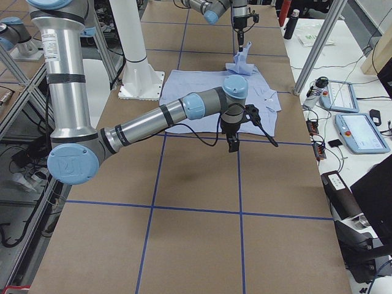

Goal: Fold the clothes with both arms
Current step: 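Fold the held sleeve across the shirt toward the collar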

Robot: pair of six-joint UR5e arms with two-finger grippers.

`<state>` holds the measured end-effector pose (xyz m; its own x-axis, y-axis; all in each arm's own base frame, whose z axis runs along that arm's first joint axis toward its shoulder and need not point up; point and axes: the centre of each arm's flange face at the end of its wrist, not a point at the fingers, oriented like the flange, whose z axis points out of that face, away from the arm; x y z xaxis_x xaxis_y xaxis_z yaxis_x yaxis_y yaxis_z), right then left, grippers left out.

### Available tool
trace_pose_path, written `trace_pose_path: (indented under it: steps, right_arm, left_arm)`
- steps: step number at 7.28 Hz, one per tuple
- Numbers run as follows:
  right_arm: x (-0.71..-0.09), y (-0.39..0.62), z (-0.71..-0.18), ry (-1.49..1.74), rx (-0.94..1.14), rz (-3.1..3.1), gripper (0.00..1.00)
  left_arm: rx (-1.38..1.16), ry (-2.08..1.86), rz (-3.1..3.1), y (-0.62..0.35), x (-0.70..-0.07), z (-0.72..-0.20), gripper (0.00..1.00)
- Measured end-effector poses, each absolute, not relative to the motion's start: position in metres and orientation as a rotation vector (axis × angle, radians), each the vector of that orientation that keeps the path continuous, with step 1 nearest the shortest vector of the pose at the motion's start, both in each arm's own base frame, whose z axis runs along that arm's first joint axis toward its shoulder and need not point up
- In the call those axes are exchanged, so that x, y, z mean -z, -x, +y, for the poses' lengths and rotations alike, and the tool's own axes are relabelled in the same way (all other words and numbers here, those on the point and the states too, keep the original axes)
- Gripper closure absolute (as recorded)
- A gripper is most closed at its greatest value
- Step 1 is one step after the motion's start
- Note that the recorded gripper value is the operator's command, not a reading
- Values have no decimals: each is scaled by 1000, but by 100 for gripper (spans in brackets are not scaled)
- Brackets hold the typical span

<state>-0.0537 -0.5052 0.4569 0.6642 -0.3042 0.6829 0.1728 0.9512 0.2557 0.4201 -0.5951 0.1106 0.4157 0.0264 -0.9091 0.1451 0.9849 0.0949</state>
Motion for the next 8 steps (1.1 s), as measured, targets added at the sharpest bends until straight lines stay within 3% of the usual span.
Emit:
trace_pose_path:
  steps: [3, 8]
  right_arm:
    - [-457, 54, -505, -174, 270, -801, 0]
    - [-456, 54, -505, -177, 271, -801, 0]
  left_arm:
    - [81, -155, 1135, -448, -59, -623, 100]
    - [168, -82, 1167, -450, -23, -617, 100]
